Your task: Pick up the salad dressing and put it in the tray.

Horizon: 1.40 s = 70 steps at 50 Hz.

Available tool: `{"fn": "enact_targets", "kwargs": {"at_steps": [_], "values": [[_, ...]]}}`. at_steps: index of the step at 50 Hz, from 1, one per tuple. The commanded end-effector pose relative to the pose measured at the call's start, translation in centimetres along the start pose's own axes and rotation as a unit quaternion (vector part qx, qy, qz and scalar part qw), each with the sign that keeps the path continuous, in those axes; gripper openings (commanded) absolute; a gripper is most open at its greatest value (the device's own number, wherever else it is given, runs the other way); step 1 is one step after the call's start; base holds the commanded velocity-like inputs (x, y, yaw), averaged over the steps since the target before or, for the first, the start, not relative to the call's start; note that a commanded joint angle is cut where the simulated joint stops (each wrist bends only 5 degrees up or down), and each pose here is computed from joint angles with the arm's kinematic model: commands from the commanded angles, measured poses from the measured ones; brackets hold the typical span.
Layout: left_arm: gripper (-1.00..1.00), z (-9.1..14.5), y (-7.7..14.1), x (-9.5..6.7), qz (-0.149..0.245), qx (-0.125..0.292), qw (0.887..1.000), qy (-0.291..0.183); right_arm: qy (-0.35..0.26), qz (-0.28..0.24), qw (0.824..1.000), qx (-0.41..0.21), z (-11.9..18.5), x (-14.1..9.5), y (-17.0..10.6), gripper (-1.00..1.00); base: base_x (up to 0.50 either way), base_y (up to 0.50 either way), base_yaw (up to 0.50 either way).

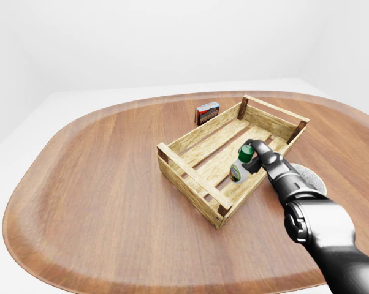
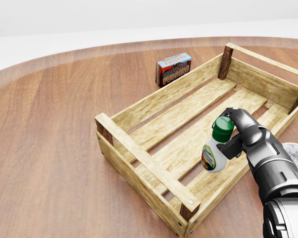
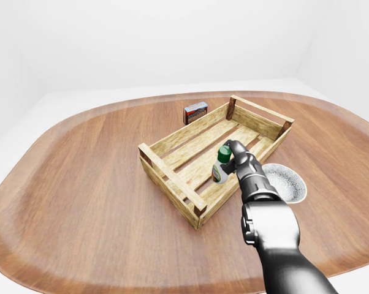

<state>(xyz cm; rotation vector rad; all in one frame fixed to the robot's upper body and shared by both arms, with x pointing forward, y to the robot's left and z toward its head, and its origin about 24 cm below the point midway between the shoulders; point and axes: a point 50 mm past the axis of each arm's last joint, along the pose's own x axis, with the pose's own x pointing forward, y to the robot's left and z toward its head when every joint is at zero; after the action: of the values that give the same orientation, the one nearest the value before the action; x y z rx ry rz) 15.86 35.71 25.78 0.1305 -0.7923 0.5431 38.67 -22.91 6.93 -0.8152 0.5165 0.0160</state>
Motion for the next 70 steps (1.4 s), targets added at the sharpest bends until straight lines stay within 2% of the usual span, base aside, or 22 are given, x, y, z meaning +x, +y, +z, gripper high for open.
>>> {"fn": "enact_targets", "kwargs": {"at_steps": [1, 15, 29, 45, 70], "values": [[1.00, -0.1, 0.0, -0.1, -0.001, 0.001, 1.000, 0.003, -0.003, -0.011, 1.000, 0.003, 0.1, 0.0, -0.3, -1.00, 0.00, 0.00, 0.00], [1.00, -0.4, 0.0, -0.1, -0.002, 0.003, 1.000, 0.009, -0.016, -0.010, 1.000, 0.013, 0.5, 0.0, -0.1, -1.00, 0.00, 0.00, 0.00], [1.00, -0.4, 0.0, -0.1, -0.002, 0.002, 1.000, 0.008, -0.067, 0.001, 0.997, 0.022, 2.5, -0.1, -0.4, -1.00, 0.00, 0.00, 0.00], [1.00, -0.3, 0.0, -0.1, -0.002, 0.001, 1.000, 0.006, -0.097, 0.020, 0.995, 0.018, 3.9, -0.3, -0.2, -1.00, 0.00, 0.00, 0.00], [1.00, -0.7, 0.1, -0.2, -0.002, 0.003, 1.000, 0.014, -0.093, 0.040, 0.995, 0.002, 4.1, -0.3, -0.1, -1.00, 0.00, 0.00, 0.00]]}}
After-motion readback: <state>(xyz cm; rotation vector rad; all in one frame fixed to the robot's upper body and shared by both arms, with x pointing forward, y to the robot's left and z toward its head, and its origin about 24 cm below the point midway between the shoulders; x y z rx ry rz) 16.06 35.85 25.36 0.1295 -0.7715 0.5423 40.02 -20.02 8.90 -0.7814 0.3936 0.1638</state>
